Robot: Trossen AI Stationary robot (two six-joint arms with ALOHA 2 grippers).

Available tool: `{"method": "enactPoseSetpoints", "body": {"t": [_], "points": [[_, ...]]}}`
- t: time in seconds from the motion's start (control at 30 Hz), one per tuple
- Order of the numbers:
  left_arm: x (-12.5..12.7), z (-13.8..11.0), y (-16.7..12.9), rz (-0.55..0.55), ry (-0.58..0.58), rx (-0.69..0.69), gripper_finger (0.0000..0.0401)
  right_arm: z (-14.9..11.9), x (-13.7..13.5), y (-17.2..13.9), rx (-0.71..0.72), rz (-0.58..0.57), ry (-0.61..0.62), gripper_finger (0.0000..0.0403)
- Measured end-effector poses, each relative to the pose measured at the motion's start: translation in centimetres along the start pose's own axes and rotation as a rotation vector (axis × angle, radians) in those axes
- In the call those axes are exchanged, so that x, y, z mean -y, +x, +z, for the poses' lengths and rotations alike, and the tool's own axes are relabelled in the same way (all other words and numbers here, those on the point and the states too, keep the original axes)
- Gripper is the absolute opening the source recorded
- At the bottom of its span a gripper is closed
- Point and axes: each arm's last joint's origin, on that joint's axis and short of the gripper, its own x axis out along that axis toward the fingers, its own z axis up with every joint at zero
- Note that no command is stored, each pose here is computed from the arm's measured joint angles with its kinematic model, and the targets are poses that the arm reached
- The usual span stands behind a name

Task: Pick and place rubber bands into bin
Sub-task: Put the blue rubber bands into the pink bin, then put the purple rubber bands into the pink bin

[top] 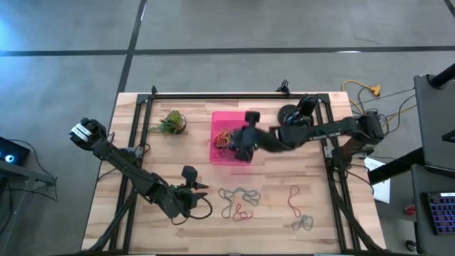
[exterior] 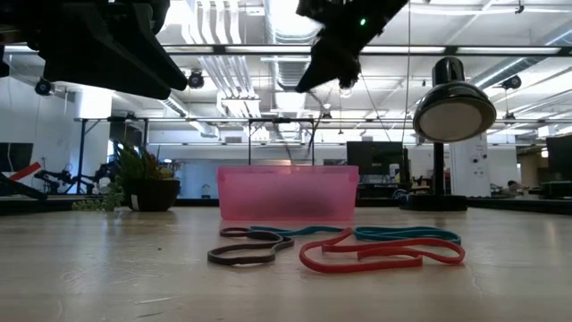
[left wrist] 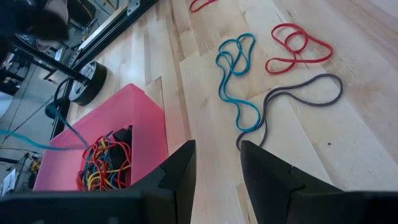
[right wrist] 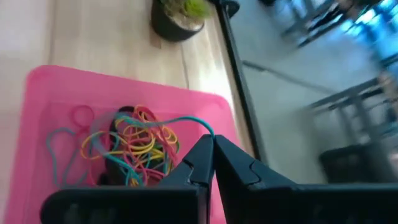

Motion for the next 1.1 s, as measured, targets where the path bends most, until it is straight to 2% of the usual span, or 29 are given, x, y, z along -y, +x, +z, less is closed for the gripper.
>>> {"method": "enactPoseSetpoints", "body": {"t": [0.1,0.23,0.6,0.67,0.83,1.1], "points": [[0.0,0.0,0.0,0.0,0.0,0.0,0.0111,-0.8,1.7,1.3,-0.02,0.039,0.094,0.0009],[0.0,0.0,0.0,0.0,0.003,0.0,0.0111,-2.1,2.7,2.4,-0.038,0.078,0.154,0.0009],[0.0,0.0,0.0,0.001,0.002,-0.001,0.0111,-4.2,1.9,3.9,0.03,0.098,0.243,0.0009],[0.0,0.0,0.0,0.001,0.002,-0.001,0.0111,-4.4,2.2,4.2,0.036,0.141,0.282,0.0014],[0.0,0.0,0.0,0.002,0.002,-0.001,0.0111,-4.8,3.0,4.7,0.057,0.27,0.353,0.0052],[0.0,0.0,0.0,0.002,0.003,-0.001,0.0111,-4.8,2.9,4.6,0.062,0.283,0.337,0.0122]]}}
